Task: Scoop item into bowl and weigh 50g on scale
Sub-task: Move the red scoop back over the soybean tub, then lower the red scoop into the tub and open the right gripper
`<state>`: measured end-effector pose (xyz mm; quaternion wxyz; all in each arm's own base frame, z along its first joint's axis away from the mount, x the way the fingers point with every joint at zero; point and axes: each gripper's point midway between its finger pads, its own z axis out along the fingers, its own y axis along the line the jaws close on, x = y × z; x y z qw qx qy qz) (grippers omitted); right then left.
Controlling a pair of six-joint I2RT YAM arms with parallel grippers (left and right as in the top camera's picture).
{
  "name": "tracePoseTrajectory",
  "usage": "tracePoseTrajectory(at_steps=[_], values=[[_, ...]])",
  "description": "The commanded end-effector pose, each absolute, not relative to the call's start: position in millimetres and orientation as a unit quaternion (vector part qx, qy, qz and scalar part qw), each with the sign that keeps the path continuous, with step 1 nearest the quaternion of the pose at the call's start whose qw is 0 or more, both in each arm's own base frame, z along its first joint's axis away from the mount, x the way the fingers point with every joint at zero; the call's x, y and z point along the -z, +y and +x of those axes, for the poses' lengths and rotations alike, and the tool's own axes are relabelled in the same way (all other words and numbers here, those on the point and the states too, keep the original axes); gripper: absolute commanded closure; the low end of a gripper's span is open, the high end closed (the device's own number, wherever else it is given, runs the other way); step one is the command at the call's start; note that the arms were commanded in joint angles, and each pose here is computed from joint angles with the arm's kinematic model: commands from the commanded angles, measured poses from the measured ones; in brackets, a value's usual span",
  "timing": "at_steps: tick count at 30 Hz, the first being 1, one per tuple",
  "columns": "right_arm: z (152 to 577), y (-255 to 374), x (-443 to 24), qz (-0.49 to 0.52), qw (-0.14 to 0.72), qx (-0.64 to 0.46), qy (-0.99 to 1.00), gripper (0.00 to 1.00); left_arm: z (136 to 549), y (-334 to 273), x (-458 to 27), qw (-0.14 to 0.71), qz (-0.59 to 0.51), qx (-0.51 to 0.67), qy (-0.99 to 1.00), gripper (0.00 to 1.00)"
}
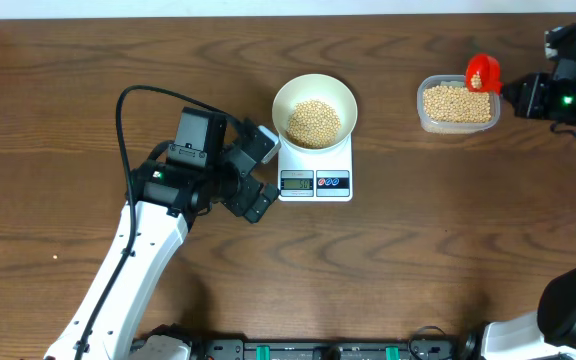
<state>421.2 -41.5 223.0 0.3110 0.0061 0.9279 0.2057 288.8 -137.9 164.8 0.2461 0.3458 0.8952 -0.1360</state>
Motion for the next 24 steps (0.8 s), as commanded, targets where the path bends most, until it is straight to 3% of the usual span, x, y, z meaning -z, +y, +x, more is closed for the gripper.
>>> tracePoseTrajectory(at_steps=[1,13,24], values=[[422.6,-50.7,-218.5,-0.007,0.302,-0.11,0.947,0.99,291.2,-137.6,-166.7,0.248,0.342,0.132,0.897,0.05],[420.5,-49.2,-207.1,-0.03,0.26,0.066,0.963,0.99,291.2,-137.6,-166.7,0.248,0.342,0.132,0.897,0.05],[420.1,-41.6,-210.5,-0.05,0.252,0.137,0.957,0.99,291.2,-137.6,-166.7,0.248,0.342,0.132,0.897,0.05]])
